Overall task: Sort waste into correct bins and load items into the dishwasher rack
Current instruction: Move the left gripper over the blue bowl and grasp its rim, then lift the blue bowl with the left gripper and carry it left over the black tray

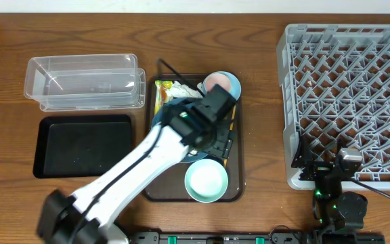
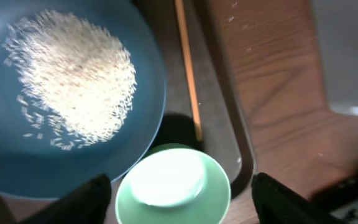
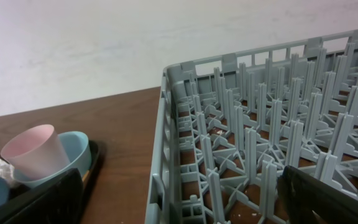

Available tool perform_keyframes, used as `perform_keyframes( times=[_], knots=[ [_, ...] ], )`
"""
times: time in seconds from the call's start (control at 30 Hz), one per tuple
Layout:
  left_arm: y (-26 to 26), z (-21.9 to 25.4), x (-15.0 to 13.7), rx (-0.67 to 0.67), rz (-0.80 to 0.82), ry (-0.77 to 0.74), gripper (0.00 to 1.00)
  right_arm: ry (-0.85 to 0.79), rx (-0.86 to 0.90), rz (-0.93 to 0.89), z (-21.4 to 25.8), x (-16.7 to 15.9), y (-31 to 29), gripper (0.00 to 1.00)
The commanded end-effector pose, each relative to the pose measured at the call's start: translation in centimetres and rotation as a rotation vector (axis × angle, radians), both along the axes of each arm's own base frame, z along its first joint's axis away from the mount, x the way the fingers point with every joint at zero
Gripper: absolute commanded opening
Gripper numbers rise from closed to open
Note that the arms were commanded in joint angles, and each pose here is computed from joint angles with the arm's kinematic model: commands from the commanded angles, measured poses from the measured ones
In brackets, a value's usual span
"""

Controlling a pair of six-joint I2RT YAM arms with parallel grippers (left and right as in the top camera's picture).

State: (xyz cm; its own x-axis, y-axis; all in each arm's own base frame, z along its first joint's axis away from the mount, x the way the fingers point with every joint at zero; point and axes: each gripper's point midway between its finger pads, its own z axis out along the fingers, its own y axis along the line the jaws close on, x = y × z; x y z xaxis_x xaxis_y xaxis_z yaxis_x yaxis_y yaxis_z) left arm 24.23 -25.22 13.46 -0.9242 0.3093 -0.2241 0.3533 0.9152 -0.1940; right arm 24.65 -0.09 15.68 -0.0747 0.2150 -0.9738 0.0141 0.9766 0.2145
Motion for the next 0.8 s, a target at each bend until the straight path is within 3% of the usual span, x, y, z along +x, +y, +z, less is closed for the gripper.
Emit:
perform_keyframes(
  times=[0.0,0.3,0.77],
  knots=[
    [-0.7,-1.7,0.3,0.046,-0.018,0.012,0.72,-0.001,-0.014,0.005,0.0,0.0,0.1,0.99],
    [-1.1,-6.0,2.1,0.204,-0.026,-0.058,0.69,-0.001,-0.014,0.005,0.0,0.0,0.1,0.99],
    [-2.3,-10.2,3.2,0.224,-0.029,-0.038,0.56,-0.001,-0.014,0.005,0.0,0.0,0.1,0.99]
  ],
)
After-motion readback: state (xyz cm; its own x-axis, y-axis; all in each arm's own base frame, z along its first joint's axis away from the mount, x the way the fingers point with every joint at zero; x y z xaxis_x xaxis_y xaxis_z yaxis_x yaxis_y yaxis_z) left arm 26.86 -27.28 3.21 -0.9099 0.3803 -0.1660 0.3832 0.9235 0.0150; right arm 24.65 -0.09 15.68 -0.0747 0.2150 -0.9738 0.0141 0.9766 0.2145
